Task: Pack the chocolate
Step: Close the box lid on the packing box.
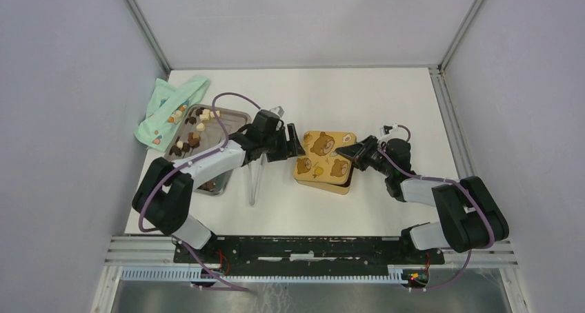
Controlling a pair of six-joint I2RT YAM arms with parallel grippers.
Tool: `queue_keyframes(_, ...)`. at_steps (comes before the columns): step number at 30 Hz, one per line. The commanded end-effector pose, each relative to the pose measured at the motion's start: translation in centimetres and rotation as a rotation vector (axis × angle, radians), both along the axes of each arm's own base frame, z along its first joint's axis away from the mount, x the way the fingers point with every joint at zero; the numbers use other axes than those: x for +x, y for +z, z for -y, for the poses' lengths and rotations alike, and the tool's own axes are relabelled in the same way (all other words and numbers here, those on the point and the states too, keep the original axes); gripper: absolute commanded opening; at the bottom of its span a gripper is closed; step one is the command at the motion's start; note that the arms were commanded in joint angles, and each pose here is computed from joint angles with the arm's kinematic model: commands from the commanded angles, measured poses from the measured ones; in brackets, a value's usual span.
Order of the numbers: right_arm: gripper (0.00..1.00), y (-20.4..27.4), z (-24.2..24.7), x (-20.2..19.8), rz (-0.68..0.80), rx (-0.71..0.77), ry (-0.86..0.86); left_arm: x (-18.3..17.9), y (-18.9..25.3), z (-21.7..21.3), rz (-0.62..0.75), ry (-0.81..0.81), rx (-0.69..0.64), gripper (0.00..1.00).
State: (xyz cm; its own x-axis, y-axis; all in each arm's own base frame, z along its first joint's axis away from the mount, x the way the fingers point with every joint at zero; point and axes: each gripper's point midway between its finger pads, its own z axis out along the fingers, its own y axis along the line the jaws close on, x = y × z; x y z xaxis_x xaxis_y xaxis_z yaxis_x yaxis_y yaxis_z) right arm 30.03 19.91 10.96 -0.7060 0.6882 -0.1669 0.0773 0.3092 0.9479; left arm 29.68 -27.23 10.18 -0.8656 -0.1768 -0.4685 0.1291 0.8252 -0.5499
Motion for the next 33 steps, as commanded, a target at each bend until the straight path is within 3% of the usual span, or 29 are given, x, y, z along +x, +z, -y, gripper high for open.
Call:
queue_keyframes(1,0.15,1.5,0.2,1.5,0.080,-0.015,-0.030,0.8,1.0,0.9,0.028,-0.046,-0.015,0.77)
queue_keyframes(10,0.30,0.7,0.9,1.3,0.080,-0.096,-0.003,0.5,-0.1,3.1,-0.030,-0.134,-0.077,0.75)
queue_keyframes(23,0.56,0.8,2.1,2.4,0.162,-0.348,0.080,1.0,-0.5,4.4,-0.060,-0.174,-0.099,0.73)
queue_keyframes(33,0.63,0.7,3.7,1.8,0.207,-0.538,0.133,1.3,-0.5,4.9,-0.068,-0.188,-0.098,0.73)
